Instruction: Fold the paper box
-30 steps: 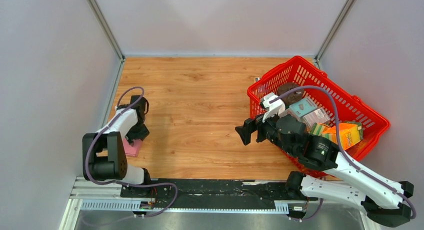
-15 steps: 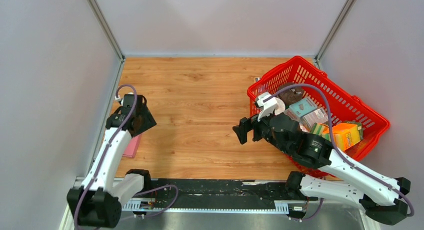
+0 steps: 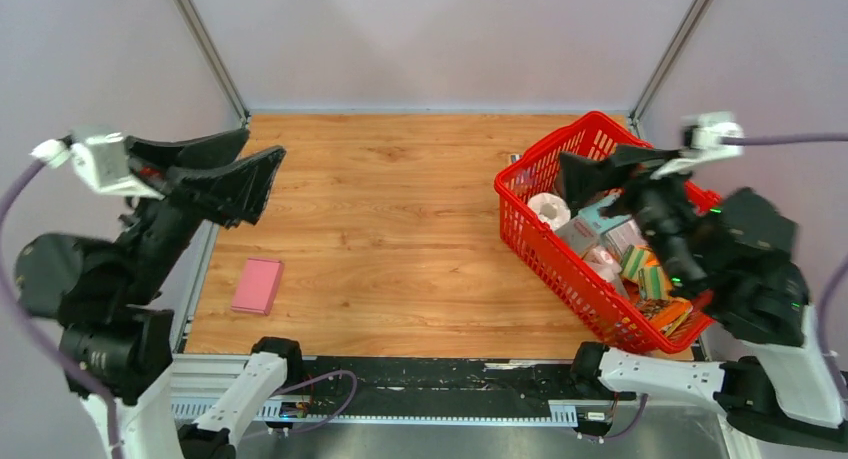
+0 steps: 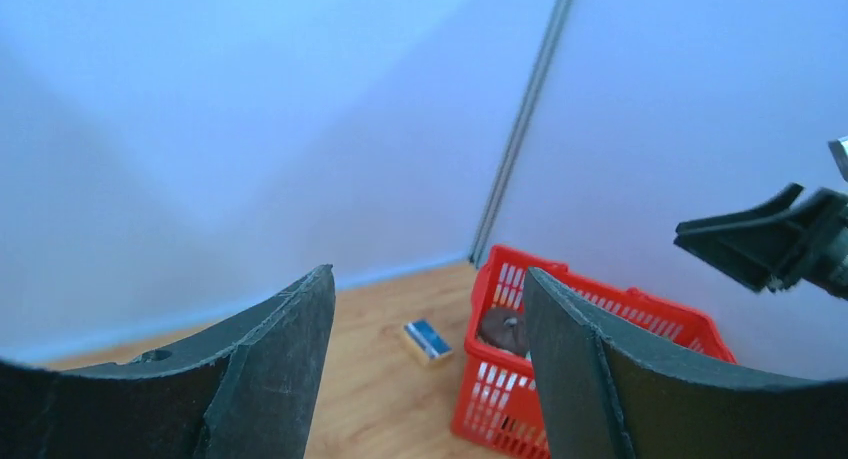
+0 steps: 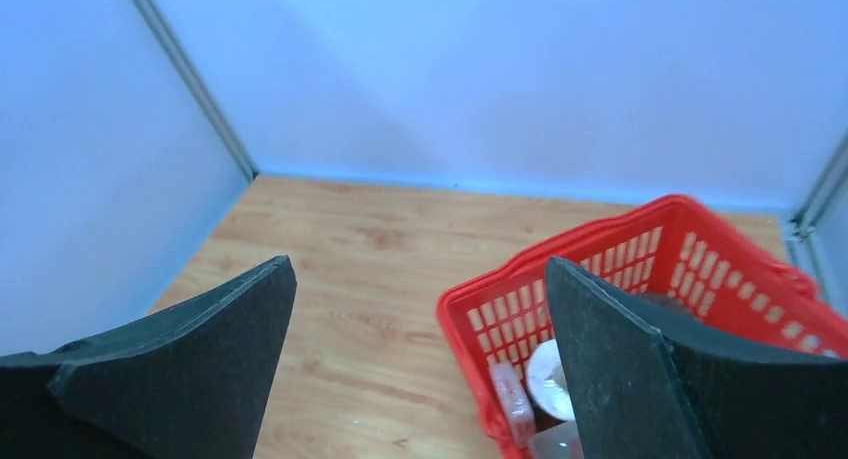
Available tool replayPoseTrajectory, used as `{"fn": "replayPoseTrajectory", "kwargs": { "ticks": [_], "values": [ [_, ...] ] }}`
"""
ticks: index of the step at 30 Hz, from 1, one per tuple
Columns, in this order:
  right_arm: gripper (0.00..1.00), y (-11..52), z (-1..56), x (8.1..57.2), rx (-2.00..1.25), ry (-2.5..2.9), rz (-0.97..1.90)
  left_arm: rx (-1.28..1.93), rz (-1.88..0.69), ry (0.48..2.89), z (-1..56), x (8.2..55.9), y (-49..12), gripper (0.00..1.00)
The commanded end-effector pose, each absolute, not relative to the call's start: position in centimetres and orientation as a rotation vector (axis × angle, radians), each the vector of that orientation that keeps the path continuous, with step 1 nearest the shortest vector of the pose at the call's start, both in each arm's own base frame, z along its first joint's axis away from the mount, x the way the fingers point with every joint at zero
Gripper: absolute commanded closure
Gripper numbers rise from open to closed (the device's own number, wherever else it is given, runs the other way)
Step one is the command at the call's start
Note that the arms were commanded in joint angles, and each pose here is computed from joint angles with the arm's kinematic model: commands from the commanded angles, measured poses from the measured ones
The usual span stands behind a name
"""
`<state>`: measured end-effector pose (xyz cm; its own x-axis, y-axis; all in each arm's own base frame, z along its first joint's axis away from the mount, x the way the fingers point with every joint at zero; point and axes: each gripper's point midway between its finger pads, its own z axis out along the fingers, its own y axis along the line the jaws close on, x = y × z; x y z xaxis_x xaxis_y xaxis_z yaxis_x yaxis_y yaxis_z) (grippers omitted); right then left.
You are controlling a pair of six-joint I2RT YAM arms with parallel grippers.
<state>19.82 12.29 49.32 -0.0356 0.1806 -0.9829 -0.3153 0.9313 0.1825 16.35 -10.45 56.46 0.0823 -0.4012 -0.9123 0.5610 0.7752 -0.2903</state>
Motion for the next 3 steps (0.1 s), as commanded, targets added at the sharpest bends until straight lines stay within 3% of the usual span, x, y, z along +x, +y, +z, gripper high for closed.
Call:
{"fn": "replayPoseTrajectory", "kwargs": {
  "ticks": [1, 3],
  "values": [
    [0.0, 6.17, 53.05, 18.16, -0.071, 1.467, 0.296, 0.297, -0.719, 1.276, 57.54, 15.41, -11.7, 0.23],
    [0.0, 5.21, 53.46, 17.68, -0.066, 1.452, 0.298, 0.326, -0.727, 1.268, 57.74, 15.07, -12.02, 0.23]
  ]
}}
